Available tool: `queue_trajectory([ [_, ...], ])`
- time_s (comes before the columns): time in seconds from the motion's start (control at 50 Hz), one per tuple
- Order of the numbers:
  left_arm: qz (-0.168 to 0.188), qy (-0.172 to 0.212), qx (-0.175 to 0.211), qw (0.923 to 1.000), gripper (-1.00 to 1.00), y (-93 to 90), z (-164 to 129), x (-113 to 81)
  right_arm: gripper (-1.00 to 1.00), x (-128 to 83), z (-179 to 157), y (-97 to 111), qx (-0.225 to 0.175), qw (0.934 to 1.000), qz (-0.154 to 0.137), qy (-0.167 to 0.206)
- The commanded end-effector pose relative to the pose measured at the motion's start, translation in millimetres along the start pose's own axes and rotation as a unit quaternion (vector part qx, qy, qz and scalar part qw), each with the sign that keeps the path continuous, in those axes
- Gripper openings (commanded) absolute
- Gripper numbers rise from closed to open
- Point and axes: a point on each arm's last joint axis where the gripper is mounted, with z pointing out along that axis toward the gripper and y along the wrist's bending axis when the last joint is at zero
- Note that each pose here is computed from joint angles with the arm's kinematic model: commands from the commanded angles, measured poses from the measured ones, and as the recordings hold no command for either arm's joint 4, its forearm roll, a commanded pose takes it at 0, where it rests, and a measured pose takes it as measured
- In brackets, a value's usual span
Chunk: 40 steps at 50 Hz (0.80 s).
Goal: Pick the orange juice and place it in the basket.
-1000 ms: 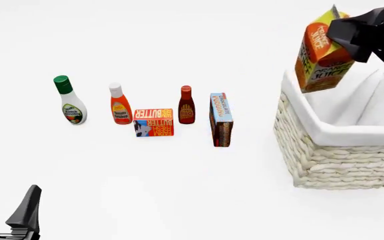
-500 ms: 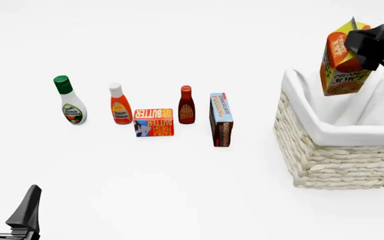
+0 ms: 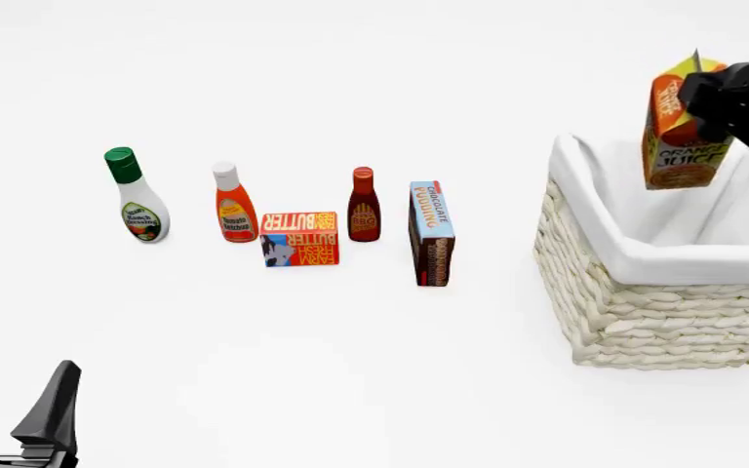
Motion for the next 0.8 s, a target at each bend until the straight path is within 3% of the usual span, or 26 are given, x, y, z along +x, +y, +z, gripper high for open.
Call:
queue_trajectory([
  [0.02, 0.0, 0.0, 0.0, 1.0, 1.0, 0.0, 0, 0.0, -1.0, -1, 11, -7, 0.014, 0.9998, 0.013, -0.01],
  [0.52, 0.0, 0.0, 0.0, 1.0, 1.0, 0.0, 0, 0.0, -1.0, 8, 5, -22, 0.046, 0.9984, 0.033, -0.007],
  [0.8, 0.0, 0.0, 0.0, 1.0, 1.0, 0.0, 0, 0.0, -1.0, 27, 36, -32, 0.055, 0.9967, 0.06, -0.004],
])
